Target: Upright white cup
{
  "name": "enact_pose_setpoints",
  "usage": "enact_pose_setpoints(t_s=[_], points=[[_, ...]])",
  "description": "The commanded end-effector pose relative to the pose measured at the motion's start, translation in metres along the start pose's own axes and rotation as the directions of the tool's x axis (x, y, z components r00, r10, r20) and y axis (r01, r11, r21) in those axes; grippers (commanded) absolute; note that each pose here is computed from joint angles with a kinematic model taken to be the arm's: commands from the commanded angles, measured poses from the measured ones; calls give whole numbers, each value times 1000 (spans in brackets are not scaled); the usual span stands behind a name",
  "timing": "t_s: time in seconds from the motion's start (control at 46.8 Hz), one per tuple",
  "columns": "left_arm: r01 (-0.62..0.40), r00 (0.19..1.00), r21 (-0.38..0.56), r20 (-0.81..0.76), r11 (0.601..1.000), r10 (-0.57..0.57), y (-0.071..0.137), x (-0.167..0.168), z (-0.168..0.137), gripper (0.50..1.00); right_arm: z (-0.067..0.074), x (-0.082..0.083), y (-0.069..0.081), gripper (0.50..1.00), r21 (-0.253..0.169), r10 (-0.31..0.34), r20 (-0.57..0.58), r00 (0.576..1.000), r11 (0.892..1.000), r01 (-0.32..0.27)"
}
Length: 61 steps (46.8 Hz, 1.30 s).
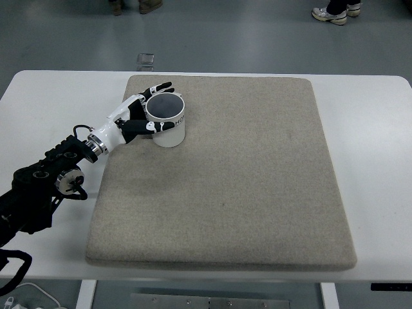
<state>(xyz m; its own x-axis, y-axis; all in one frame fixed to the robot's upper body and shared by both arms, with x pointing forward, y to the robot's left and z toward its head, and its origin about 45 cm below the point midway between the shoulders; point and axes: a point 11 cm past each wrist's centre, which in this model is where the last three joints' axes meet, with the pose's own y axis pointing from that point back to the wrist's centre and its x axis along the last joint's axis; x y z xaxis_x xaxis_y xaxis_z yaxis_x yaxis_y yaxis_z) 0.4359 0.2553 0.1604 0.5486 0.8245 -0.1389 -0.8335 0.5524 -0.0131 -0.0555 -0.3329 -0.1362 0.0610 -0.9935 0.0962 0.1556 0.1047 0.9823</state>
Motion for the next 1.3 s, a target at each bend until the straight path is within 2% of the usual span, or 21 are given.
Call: enact_pose_setpoints(t_s=[0.0, 0.513, 0.748, 0.897, 1.026, 1.132, 1.282], points=[[3, 1000, -4, 0, 1000, -3, -1, -1, 2, 994, 0, 0, 0, 930, 0, -1, -2, 1000, 1000, 1], [26, 999, -71, -39, 997, -28, -5, 6, 27, 994, 0, 0, 0, 930, 0, -1, -2, 1000, 1000, 1], [6, 998, -143, -61, 990, -15, -13, 13, 54, 994, 0, 0, 0, 930, 0, -2, 0, 1000, 1000, 2], [-60, 993, -229, -114, 972, 34, -22, 27, 85, 994, 0, -1, 0, 930, 0, -3, -1, 1000, 1000, 3], [-155, 980, -277, -164, 948, 112, -23, 42, 96, 994, 0, -1, 0, 930, 0, -3, -1, 1000, 1000, 3], [-290, 948, -297, -218, 910, 231, -24, 53, 98, 992, 0, -1, 0, 930, 0, -3, -2, 1000, 1000, 3], [-373, 910, -322, -311, 870, 275, -25, 57, 101, 992, 0, -1, 0, 930, 0, -4, -4, 1000, 1000, 4]])
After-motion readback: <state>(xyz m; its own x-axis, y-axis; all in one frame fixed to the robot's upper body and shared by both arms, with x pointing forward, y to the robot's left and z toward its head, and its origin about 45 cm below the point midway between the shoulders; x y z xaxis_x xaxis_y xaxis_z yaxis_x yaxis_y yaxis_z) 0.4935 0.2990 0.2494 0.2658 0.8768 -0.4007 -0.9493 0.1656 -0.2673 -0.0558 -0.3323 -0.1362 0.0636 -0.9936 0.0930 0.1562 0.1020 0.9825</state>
